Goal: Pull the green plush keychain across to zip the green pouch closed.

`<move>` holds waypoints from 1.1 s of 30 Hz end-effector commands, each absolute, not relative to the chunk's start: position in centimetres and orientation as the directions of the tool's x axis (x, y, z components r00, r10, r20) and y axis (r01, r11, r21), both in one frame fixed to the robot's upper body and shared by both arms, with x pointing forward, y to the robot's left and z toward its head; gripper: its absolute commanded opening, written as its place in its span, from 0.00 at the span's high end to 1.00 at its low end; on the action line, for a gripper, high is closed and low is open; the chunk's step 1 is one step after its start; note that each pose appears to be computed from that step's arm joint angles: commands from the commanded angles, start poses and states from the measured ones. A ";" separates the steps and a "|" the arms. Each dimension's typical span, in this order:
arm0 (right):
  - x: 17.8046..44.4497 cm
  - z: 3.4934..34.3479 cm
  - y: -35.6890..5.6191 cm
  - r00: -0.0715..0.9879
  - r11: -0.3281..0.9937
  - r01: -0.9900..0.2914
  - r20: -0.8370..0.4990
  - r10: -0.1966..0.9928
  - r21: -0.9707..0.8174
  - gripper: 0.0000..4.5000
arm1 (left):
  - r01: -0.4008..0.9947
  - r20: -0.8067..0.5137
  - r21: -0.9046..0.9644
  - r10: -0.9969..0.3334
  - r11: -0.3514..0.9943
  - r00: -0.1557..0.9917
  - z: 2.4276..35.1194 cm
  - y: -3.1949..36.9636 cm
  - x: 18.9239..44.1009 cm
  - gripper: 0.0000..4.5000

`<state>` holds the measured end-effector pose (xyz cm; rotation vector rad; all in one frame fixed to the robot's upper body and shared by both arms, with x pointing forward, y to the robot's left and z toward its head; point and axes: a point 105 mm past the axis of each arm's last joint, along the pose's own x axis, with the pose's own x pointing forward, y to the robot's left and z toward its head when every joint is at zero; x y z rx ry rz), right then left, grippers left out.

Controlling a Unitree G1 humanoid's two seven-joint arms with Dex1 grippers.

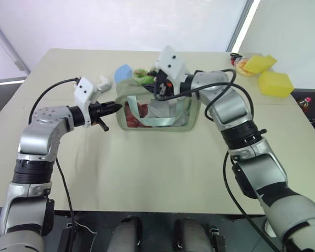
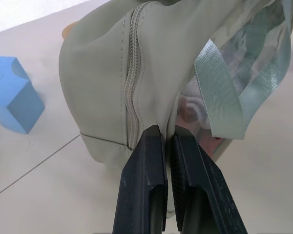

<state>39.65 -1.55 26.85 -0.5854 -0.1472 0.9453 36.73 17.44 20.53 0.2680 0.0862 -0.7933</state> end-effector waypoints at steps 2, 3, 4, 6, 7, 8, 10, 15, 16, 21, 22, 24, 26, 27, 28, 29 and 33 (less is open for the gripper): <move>39.0 29.2 -1.5 0.577 0.454 -0.699 -0.062 0.814 -0.553 0.98 | 0.711 -0.158 0.237 -0.696 0.662 0.700 21.4 17.2 36.6 1.00; 39.0 29.5 -1.8 0.584 0.468 -0.695 -0.049 0.810 -0.546 0.98 | 0.712 -0.158 0.238 -0.697 0.660 0.699 21.4 17.2 36.7 1.00; 39.0 29.9 -2.2 0.595 0.486 -0.688 -0.035 0.803 -0.538 0.98 | 0.713 -0.159 0.238 -0.698 0.659 0.698 21.4 17.1 36.7 1.00; 39.1 30.8 -3.4 0.631 0.546 -0.665 0.008 0.776 -0.510 0.98 | 0.716 -0.159 0.236 -0.701 0.657 0.696 21.4 17.0 36.7 1.00; 39.7 31.5 -5.1 0.695 0.623 -0.608 0.051 0.718 -0.492 0.98 | 0.717 -0.160 0.235 -0.701 0.656 0.695 21.3 17.0 36.7 1.00; 40.0 32.0 -6.3 0.737 0.675 -0.562 0.080 0.671 -0.478 0.98 | 0.717 -0.161 0.236 -0.701 0.656 0.694 21.3 17.0 36.7 1.00; 40.6 32.5 -11.3 0.861 0.803 -0.396 0.123 0.493 -0.445 0.98 | 0.717 -0.164 0.234 -0.701 0.656 0.694 21.3 17.1 36.8 1.00; 39.0 29.9 -22.3 0.994 0.802 -0.017 0.075 0.077 -0.597 0.98 | 0.722 -0.196 0.237 -0.696 0.650 0.691 20.6 17.4 37.0 1.00; 38.6 29.5 -23.9 0.997 0.786 0.039 0.072 0.007 -0.617 0.98 | 0.725 -0.199 0.237 -0.698 0.646 0.687 20.5 17.4 37.1 1.00; 37.1 27.7 -28.0 0.975 0.716 0.210 0.090 -0.202 -0.665 0.98 | 0.742 -0.209 0.242 -0.713 0.625 0.669 20.5 17.0 37.5 1.00; 37.1 26.7 -28.0 0.976 0.723 0.202 0.072 -0.207 -0.661 0.98 | 0.744 -0.209 0.242 -0.715 0.623 0.667 20.6 16.9 37.6 1.00; 37.3 23.6 -26.7 0.985 0.755 0.123 -0.011 -0.170 -0.644 0.98 | 0.750 -0.213 0.242 -0.720 0.616 0.660 20.5 16.7 37.8 1.00; 37.6 20.0 -24.2 0.991 0.811 0.008 -0.106 -0.086 -0.585 0.98 | 0.755 -0.219 0.243 -0.724 0.608 0.654 20.4 16.6 37.8 1.00; 37.6 17.7 -22.2 0.986 0.848 -0.075 -0.166 -0.016 -0.524 0.98 | 0.756 -0.220 0.244 -0.725 0.607 0.653 20.3 16.5 37.8 1.00; 37.4 15.8 -20.4 0.975 0.883 -0.135 -0.217 0.038 -0.449 0.98 | 0.756 -0.221 0.245 -0.725 0.606 0.653 20.3 16.5 37.8 1.00; 37.2 14.6 -19.3 0.966 0.902 -0.168 -0.247 0.071 -0.398 0.98 | 0.756 -0.221 0.246 -0.725 0.606 0.653 20.4 16.5 37.8 1.00; 36.2 11.3 -16.1 0.913 0.858 -0.338 -0.357 0.199 -0.386 0.98 | 0.755 -0.222 0.250 -0.723 0.606 0.654 20.4 16.6 37.7 1.00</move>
